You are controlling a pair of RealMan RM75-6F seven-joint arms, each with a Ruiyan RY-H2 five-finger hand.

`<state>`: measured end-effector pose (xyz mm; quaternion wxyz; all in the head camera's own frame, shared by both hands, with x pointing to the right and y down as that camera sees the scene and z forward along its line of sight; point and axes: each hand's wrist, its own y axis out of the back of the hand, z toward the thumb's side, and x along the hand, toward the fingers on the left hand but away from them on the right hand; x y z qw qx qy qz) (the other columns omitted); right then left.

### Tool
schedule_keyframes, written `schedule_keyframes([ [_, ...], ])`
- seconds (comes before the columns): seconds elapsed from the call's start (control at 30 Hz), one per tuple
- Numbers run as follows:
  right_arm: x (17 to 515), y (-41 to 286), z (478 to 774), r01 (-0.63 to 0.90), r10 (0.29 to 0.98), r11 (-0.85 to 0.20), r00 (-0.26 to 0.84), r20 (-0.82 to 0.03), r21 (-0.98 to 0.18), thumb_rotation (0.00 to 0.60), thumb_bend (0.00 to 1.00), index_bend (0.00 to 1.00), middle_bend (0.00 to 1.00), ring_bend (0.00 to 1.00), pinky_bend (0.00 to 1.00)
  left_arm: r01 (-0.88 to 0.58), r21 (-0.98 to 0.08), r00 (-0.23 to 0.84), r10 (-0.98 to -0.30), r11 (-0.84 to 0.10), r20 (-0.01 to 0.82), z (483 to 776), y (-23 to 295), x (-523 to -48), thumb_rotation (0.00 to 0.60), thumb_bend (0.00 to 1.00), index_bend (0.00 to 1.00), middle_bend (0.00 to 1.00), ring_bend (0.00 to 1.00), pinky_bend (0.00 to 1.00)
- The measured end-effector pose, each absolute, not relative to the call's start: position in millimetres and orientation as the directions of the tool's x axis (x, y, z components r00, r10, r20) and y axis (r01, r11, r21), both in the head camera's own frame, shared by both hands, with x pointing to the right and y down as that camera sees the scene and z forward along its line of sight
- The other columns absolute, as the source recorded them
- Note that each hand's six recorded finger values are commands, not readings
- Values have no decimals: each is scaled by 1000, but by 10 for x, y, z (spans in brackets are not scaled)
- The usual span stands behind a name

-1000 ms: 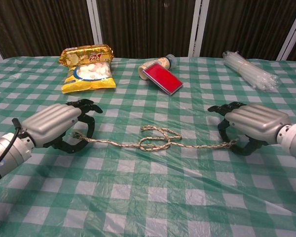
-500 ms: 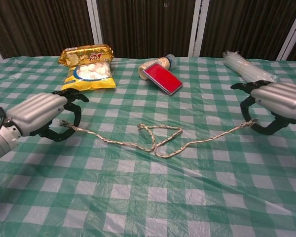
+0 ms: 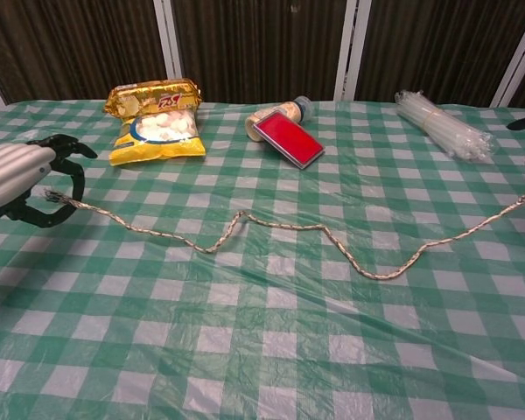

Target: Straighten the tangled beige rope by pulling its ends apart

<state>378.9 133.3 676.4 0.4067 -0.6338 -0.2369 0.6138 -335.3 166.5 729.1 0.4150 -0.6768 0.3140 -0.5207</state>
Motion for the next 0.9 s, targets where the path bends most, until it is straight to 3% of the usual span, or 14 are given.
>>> schedule_keyframes([
  [0.53,4678,1502,6683,-158,798,-600,-53,-600,-784,600,521,751,73,0,0,-28,-875,135,-869,-484,477,7364,1683,-3839,600,445,611,145,43,155],
  [0.9,4815,1626,6818,-155,771,-635,-79,-632,-756,600,520,751,73,0,0,-19,-857,131,-851,-514,508,7488,1720,-3858,600,446,611,145,44,155],
])
